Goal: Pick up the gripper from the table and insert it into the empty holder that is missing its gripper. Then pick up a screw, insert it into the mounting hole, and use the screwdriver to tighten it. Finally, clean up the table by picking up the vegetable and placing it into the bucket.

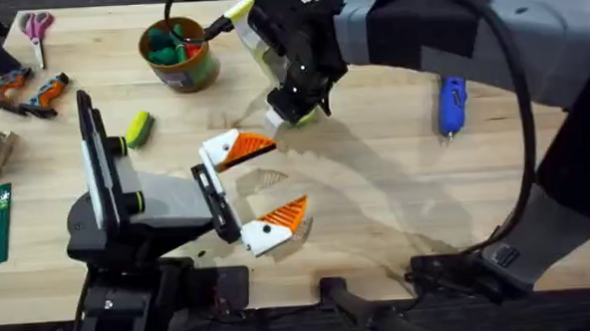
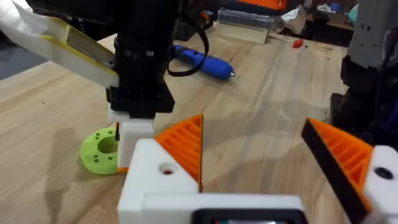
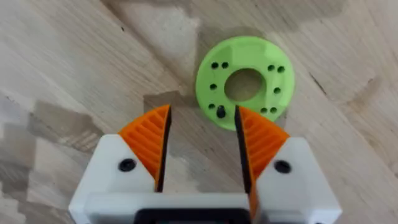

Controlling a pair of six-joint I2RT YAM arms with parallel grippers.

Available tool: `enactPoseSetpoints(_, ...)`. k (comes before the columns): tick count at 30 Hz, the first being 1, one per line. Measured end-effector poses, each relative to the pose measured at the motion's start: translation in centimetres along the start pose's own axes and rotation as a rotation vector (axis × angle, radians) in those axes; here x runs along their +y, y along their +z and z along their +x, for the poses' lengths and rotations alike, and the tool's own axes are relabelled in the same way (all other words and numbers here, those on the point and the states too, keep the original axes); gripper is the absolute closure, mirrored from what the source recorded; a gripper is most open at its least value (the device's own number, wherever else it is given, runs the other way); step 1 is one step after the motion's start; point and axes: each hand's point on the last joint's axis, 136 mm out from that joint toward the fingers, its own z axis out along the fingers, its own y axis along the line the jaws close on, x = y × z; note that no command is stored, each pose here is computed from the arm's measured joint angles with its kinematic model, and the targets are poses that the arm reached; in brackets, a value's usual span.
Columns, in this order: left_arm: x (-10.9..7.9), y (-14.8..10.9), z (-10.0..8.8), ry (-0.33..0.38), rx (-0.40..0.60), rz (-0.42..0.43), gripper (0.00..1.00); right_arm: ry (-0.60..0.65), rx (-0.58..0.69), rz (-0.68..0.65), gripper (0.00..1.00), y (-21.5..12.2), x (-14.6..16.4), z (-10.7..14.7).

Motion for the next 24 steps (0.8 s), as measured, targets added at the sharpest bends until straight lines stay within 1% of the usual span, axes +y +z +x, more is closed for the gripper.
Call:
enactPoseSetpoints(16,0.0,0.0,0.0,0.000,0.000,0.000,0.007,0.003,0.027,-0.001,0.427,1.1,0.0,0.4)
enactPoseSetpoints(17,0.0,0.0,0.0,0.000,0.000,0.000,0.007,0.003,0.027,-0.001,0.438,1.1,0.0,0.5)
enactPoseSetpoints(18,0.0,0.0,0.0,0.000,0.000,0.000,0.007,0.003,0.028,-0.001,0.472,1.1,0.0,0.5)
enactPoseSetpoints(20,0.0,0.0,0.0,0.000,0.000,0.000,0.007,0.005,0.027,-0.001,0.569,1.1,0.0,0.4)
enactPoseSetpoints(24,0.0,0.0,0.0,0.000,0.000,0.000,0.007,0.007,0.026,0.000,0.585,1.1,0.0,0.4)
